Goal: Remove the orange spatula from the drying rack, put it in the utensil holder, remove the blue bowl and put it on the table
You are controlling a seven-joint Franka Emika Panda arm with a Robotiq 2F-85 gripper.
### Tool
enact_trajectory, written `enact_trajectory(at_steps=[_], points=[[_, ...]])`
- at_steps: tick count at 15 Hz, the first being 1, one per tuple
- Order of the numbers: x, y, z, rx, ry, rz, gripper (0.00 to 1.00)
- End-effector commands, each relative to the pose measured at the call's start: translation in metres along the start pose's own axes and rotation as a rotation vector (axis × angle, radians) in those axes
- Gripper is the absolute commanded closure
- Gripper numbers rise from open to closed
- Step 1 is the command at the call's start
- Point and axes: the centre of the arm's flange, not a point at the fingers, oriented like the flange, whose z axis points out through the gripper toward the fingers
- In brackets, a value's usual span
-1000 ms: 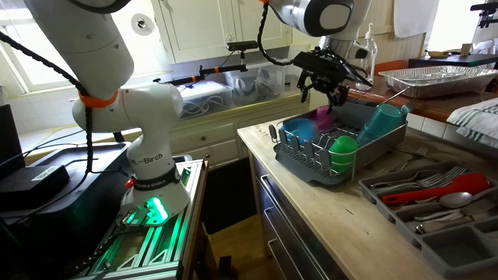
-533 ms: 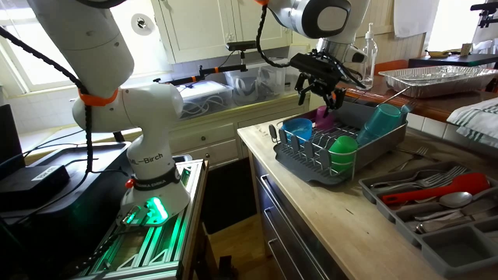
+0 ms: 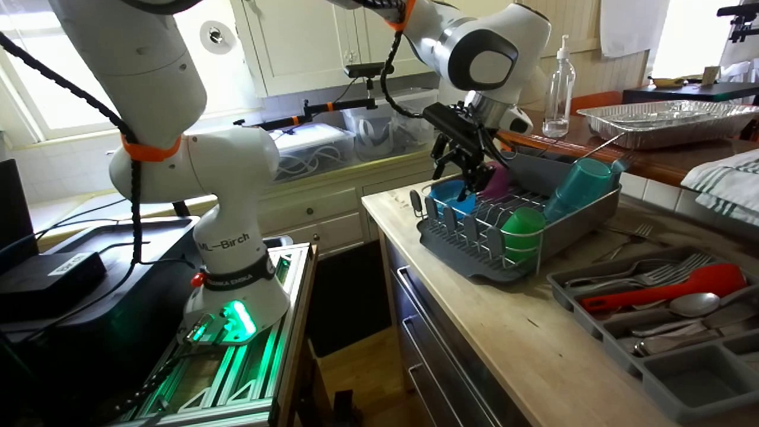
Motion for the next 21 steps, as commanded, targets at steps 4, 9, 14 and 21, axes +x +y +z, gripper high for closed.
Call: enact_trajectory(at_steps=[4,9,14,21], points=[[0.005,0.008,0.025,0.036,-0.046,0.127,0.08],[0.028,0.021,0.015,-0.026,0.006,0.183,0.20],[0.050,0.027,0.006,-0.075,0.023,0.151,0.41],[0.072,0.030,0.015,-0.103,0.002,0.075,0.97]])
